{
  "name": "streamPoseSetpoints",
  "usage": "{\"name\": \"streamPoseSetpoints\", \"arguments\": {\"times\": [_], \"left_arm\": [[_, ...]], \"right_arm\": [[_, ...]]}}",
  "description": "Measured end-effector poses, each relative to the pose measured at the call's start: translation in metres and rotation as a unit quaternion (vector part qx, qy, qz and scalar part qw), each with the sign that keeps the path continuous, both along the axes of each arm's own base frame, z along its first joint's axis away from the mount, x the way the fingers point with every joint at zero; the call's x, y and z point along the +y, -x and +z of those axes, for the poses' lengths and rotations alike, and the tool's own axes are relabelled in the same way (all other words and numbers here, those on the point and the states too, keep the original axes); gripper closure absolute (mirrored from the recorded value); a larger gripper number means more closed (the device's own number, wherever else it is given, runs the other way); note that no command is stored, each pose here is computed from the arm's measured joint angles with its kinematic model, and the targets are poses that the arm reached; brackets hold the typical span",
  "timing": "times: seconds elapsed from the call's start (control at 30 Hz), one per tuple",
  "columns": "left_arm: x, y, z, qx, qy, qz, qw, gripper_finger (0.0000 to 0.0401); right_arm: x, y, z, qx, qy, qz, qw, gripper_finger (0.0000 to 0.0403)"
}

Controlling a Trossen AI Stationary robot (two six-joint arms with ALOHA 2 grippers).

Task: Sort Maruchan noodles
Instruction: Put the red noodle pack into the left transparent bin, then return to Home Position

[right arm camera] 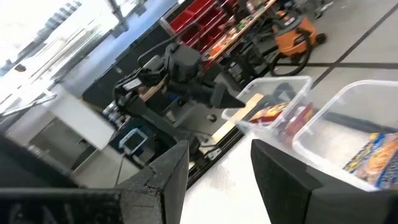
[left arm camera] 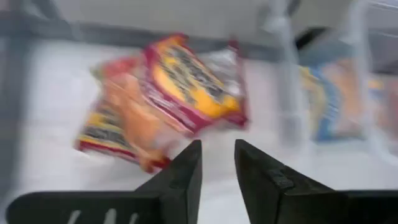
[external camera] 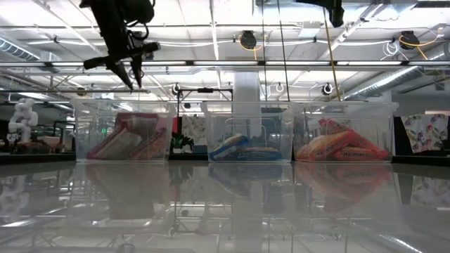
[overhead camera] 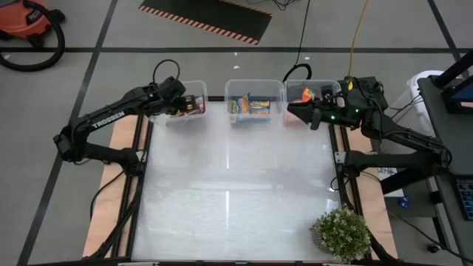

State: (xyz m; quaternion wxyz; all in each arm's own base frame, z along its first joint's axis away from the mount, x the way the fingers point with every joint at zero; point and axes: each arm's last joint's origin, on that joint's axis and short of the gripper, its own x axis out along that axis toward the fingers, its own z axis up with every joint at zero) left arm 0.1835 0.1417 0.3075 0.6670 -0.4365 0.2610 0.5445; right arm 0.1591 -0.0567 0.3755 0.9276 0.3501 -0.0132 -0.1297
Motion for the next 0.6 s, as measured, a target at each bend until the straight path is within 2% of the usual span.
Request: {"name": "streamPoseSetpoints", "arguments": {"times": [0.23, 0.37, 0.53, 0.6], "left_arm": [[-0.015, 0.007, 0.023, -0.084, -0.028, -0.034, 0.995, 0.0289], [-0.025, 0.015, 0.041, -0.13, -0.073, -0.058, 0.987, 0.0289], [-0.041, 0.019, 0.065, -0.187, -0.145, -0.137, 0.962, 0.0288], [-0.047, 0.02, 0.071, -0.185, -0.181, -0.181, 0.949, 0.0288]], "right_arm": [[0.003, -0.001, 0.0, -0.001, -0.003, 0.052, 0.999, 0.0237], [0.004, 0.0, 0.0, -0.002, 0.0, 0.061, 0.998, 0.0237], [0.005, 0.001, 0.004, -0.013, 0.021, 0.07, 0.997, 0.0237], [0.006, 0.001, 0.006, -0.022, 0.042, 0.085, 0.995, 0.0239]]}}
